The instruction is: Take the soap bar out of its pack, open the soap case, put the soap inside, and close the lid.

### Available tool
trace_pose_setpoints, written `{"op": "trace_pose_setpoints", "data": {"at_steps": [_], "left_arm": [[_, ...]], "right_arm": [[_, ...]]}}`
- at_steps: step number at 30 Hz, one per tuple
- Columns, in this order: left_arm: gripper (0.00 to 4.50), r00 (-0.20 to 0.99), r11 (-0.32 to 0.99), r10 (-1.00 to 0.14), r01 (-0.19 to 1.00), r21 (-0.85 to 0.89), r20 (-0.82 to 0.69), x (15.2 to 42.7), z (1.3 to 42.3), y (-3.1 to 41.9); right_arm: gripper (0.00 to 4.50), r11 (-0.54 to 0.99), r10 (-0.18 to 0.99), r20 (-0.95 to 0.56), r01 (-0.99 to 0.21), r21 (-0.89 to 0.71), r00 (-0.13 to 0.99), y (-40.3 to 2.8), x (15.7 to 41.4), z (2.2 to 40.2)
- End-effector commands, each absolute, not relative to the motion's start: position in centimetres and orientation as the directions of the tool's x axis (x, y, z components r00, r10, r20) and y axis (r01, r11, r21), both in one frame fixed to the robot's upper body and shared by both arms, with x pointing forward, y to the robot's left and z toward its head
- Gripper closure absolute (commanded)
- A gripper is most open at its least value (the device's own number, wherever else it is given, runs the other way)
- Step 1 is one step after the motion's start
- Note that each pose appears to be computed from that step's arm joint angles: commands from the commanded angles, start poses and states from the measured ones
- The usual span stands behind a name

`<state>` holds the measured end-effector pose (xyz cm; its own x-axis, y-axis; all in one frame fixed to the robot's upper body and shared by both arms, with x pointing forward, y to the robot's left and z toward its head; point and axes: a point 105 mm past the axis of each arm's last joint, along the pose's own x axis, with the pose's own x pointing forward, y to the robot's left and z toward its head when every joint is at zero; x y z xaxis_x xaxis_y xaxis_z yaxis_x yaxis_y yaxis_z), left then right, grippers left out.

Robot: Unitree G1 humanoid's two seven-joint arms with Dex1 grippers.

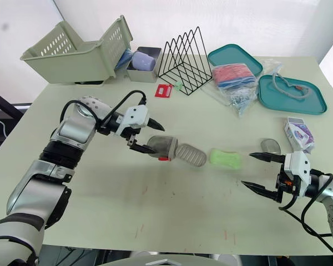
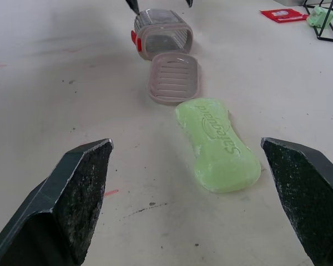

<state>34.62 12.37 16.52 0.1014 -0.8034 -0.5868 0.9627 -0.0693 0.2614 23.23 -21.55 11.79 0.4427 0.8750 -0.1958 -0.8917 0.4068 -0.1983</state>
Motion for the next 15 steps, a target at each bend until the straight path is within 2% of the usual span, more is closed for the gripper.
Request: {"op": "trace_pose_setpoints", "data": {"at_steps": [1, 4, 8, 11, 15], "left_arm": [[0.20, 0.127, -0.016, -0.880, 0.955, 0.298, -0.457, 34.6, 19.2, 12.0], [0.20, 0.119, 0.013, -0.919, 0.962, 0.274, -0.377, 33.7, 19.1, 11.9], [0.20, 0.194, 0.134, -0.953, 0.959, 0.251, -0.233, 32.4, 18.5, 12.3], [0.20, 0.243, 0.196, -0.947, 0.955, 0.225, -0.208, 31.1, 17.3, 13.5], [0.20, 0.298, 0.252, -0.933, 0.941, 0.225, -0.203, 29.4, 15.7, 15.1]], "right_arm": [[0.00, 0.401, 0.872, -0.197, -0.885, -0.237, 0.448, -21.6, 23.6, 13.5], [0.00, 0.421, 0.860, -0.210, -0.880, -0.219, 0.464, -21.4, 24.2, 14.2], [0.00, 0.458, 0.830, -0.262, -0.869, -0.187, 0.493, -20.5, 25.0, 14.9], [0.00, 0.487, 0.802, -0.312, -0.860, -0.153, 0.509, -19.5, 25.4, 15.2], [0.00, 0.488, 0.731, -0.442, -0.851, -0.192, 0.519, -17.9, 25.9, 14.9]]}}
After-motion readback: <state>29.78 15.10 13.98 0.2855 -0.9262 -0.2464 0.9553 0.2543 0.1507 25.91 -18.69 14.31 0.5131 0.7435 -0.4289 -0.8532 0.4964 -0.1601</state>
